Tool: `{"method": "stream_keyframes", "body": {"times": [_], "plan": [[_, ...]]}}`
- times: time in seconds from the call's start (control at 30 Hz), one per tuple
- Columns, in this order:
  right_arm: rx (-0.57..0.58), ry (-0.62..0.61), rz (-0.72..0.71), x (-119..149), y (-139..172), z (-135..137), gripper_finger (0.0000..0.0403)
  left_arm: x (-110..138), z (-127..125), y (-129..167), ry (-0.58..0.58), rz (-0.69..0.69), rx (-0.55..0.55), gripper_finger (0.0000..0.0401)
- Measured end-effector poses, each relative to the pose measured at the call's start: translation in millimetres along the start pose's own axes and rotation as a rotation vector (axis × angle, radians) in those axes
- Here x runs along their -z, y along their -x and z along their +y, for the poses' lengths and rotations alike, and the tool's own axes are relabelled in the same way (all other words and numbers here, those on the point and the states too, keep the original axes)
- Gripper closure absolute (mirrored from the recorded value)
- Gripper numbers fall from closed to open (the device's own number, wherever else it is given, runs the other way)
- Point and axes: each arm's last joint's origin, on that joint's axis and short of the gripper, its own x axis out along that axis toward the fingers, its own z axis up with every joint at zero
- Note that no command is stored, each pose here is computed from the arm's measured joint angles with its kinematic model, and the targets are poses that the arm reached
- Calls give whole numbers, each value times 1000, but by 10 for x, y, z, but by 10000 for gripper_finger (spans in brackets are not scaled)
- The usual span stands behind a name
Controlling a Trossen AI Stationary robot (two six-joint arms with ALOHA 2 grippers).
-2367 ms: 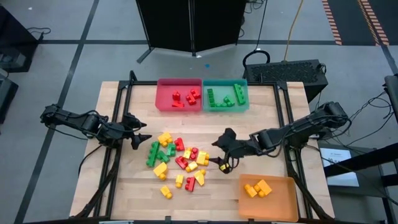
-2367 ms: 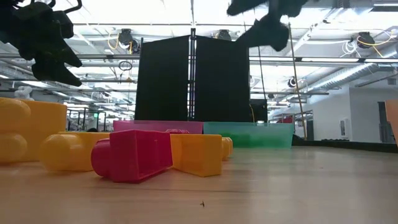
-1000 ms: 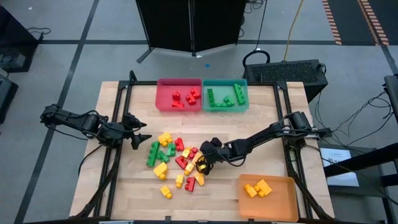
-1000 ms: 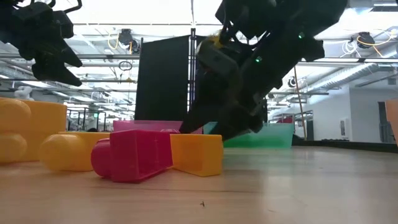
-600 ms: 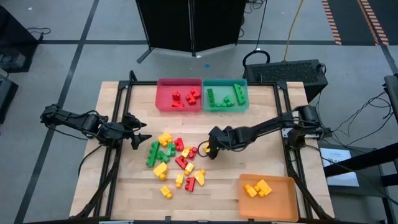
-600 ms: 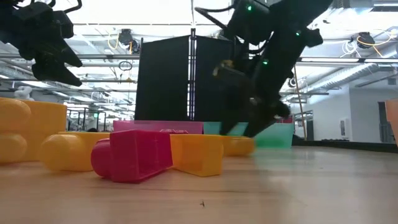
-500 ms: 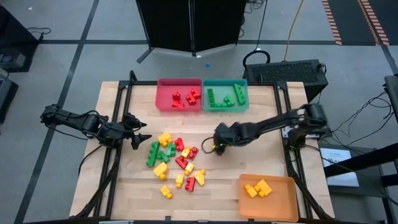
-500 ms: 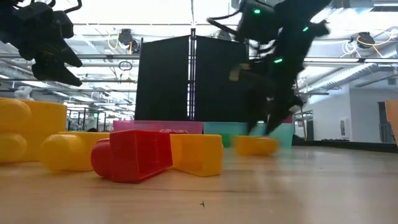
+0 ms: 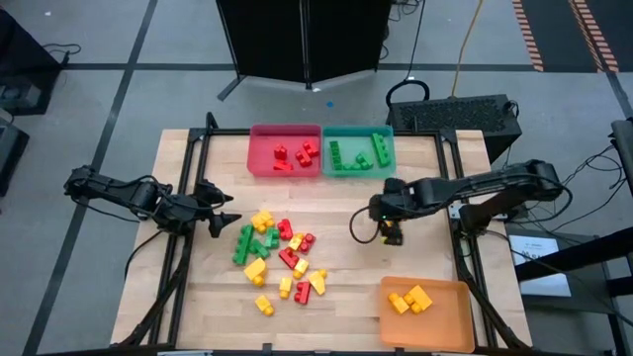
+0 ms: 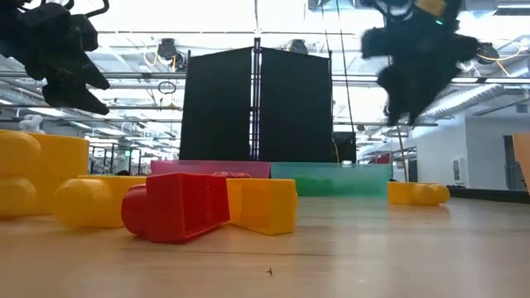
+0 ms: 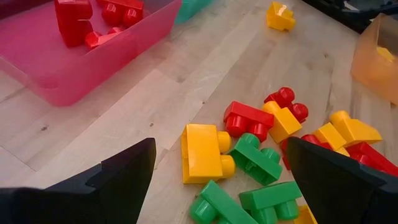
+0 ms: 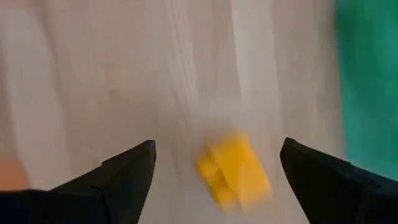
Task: Sort blocks
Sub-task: Put the yellow game piece into the yellow bin
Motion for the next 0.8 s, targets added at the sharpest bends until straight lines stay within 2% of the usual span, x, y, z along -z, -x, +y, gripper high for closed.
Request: {"method": "stream_keyframes", "body": {"times": [0.13, 0.47, 0.8], "plan": [[38, 21, 157, 91, -81, -46, 67, 0, 0, 0, 0, 0, 0, 40], [39, 201, 304, 7, -474, -57, 67, 0, 0, 0, -1, -2, -2, 40], [34, 232, 419, -68, -987, -110, 67, -1, 0, 0, 0, -2, -2, 40]]}}
